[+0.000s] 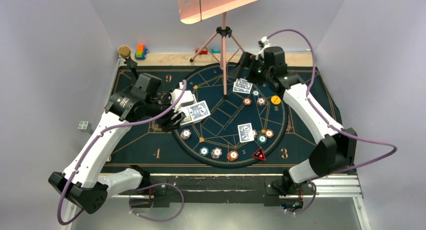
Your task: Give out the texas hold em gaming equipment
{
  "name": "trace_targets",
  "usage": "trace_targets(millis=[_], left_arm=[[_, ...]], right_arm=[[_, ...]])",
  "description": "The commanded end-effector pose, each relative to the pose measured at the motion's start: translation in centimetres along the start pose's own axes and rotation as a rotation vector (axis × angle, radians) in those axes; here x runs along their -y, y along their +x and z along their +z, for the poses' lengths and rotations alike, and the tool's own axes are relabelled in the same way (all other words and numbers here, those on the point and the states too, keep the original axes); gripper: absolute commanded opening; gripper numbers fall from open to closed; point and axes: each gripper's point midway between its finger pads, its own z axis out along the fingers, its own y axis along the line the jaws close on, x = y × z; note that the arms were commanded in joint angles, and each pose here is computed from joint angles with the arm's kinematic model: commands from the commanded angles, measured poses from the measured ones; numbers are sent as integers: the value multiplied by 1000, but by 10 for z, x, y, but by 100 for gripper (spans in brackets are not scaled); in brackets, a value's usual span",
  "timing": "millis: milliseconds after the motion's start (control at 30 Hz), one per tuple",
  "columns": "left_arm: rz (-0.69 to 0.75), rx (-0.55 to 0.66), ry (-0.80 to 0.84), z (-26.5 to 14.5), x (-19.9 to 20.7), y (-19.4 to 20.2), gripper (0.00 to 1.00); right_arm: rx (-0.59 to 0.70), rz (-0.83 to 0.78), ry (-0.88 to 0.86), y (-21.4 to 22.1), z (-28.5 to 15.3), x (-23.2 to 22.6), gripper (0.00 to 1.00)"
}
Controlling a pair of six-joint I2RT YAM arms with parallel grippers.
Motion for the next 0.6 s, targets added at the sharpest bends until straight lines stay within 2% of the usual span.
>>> trace_targets(millis=[0,100,300,567], left_arm=[[-22,39,-30,1,-8,-12,0],[-23,35,-22,10,-13,-13,0],[-12,39,-33,14,-23,-21,0],[-21,85,-27,13,-27,-40,0]], right_arm=[[-118,-170,-237,43,-34,-59,91],[-151,-235,-402,59,-59,-87,92],[-231,-307,-543,83,-75,-119,94],[-354,-373,-495,121,-43,-128,96]])
